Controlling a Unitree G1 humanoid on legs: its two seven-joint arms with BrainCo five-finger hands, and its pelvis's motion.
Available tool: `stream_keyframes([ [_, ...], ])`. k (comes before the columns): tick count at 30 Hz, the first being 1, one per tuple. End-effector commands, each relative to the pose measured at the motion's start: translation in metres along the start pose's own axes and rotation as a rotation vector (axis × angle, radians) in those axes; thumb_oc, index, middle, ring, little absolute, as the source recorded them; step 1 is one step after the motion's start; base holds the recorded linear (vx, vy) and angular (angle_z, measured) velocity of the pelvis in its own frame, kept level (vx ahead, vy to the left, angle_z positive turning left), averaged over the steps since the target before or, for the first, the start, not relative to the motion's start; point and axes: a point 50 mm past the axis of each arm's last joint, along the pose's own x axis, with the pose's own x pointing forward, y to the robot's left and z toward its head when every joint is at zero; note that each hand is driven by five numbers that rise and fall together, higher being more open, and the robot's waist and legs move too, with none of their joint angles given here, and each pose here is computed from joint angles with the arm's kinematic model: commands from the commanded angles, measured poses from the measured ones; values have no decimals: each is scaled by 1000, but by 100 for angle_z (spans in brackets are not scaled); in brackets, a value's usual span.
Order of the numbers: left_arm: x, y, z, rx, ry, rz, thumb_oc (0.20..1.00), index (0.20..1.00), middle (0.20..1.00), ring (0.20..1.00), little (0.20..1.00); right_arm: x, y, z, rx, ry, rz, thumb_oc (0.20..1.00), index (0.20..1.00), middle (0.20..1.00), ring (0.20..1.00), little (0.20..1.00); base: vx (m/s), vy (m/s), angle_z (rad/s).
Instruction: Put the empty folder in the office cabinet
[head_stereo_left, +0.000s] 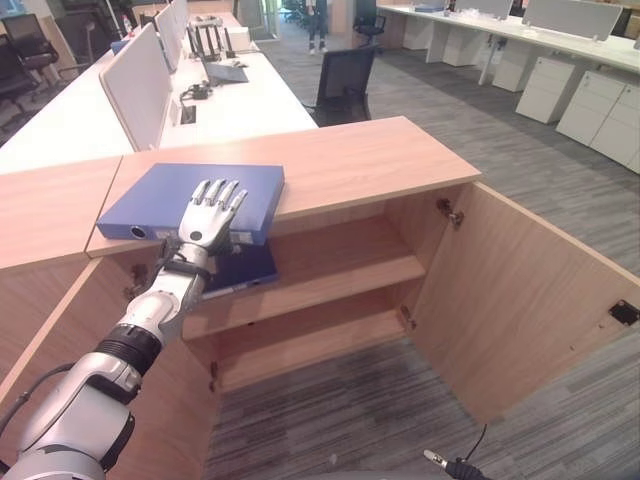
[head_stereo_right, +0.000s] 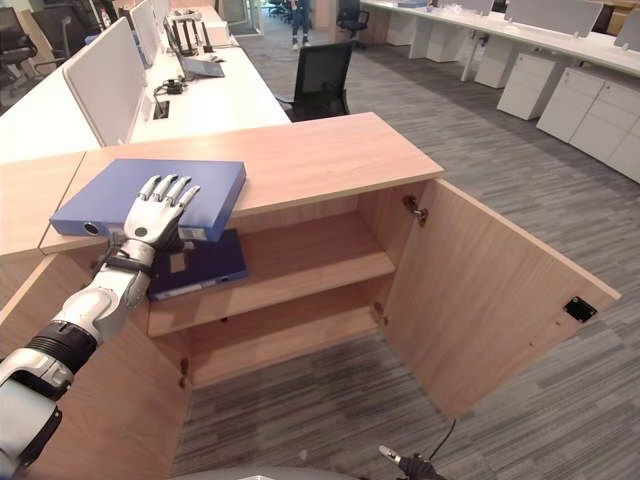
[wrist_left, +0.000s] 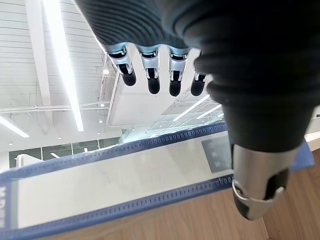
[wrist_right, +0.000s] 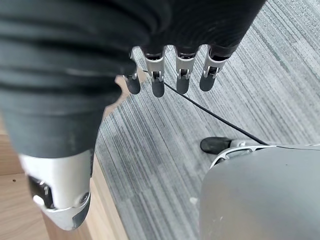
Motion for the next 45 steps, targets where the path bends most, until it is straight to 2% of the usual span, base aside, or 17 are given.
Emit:
stream_keyframes([
  [1,23,29,-20,70,33,91,1000,1000,1000,1000,1000,1,5,7,-58,8,2,1000,1000,1000,1000,1000,0,0,0],
  [11,20,25,-27,75,71,69,1000,1000,1000,1000,1000,1,4,6,-60,12,1,1000,1000,1000,1000,1000,0,0,0],
  [24,34,33,-32,122,93,85,1000,1000,1000,1000,1000,1,3,5,-71,17,-4,1000,1000,1000,1000,1000,-3,-2,-2],
  [45,43,22,-31,206,69,-17,1000,1000,1000,1000,1000,1,0,2,-85,24,-12,1000,1000,1000,1000,1000,-3,-1,-3],
])
